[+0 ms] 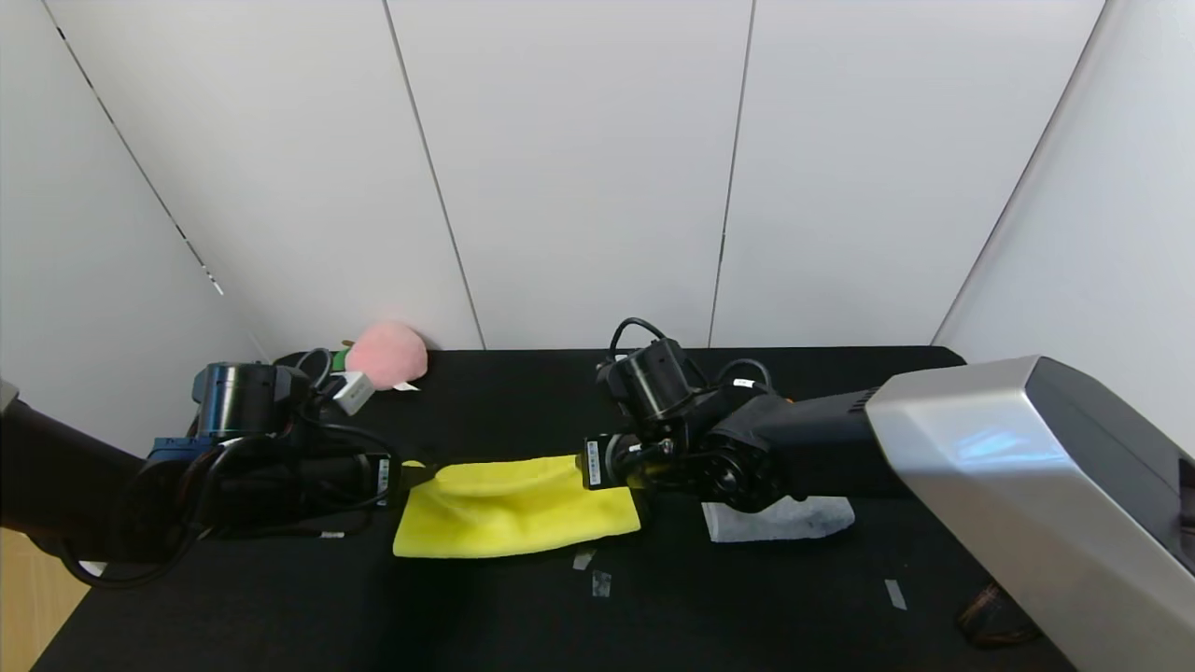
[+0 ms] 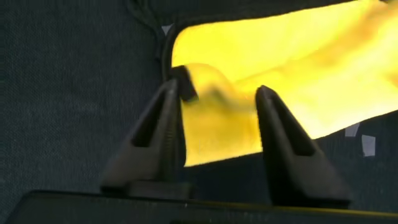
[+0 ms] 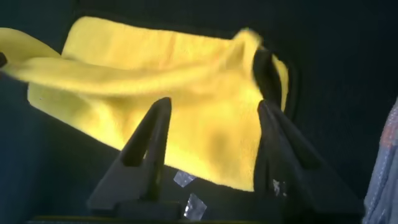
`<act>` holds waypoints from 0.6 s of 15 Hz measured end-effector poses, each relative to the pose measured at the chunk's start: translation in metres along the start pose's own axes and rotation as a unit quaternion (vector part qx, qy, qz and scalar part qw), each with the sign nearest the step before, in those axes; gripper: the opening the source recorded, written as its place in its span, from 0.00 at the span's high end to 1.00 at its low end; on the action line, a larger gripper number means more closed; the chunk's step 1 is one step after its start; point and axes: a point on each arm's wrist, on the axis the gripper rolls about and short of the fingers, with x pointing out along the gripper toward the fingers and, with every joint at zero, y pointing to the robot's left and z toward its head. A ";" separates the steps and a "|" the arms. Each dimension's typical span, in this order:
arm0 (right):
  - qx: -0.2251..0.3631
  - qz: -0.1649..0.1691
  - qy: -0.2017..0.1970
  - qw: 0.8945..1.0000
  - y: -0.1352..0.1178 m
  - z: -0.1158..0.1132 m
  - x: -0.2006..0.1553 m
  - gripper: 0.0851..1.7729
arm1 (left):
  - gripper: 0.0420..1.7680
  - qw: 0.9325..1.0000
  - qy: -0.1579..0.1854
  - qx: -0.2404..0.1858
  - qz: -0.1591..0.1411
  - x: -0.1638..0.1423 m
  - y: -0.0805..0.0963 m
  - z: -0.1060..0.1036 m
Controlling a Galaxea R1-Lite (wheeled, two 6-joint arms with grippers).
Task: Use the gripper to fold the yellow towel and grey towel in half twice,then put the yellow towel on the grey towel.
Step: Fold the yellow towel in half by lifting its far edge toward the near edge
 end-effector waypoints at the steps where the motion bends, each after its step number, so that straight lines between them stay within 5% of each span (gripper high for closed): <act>1: 0.001 0.000 -0.002 1.000 0.000 0.001 0.000 0.37 | 0.42 1.000 -0.001 -0.001 0.001 0.000 0.001 0.001; 9: 0.008 -0.007 -0.014 1.000 -0.006 0.010 -0.002 0.16 | 0.17 1.000 -0.014 -0.005 0.011 -0.004 0.008 0.007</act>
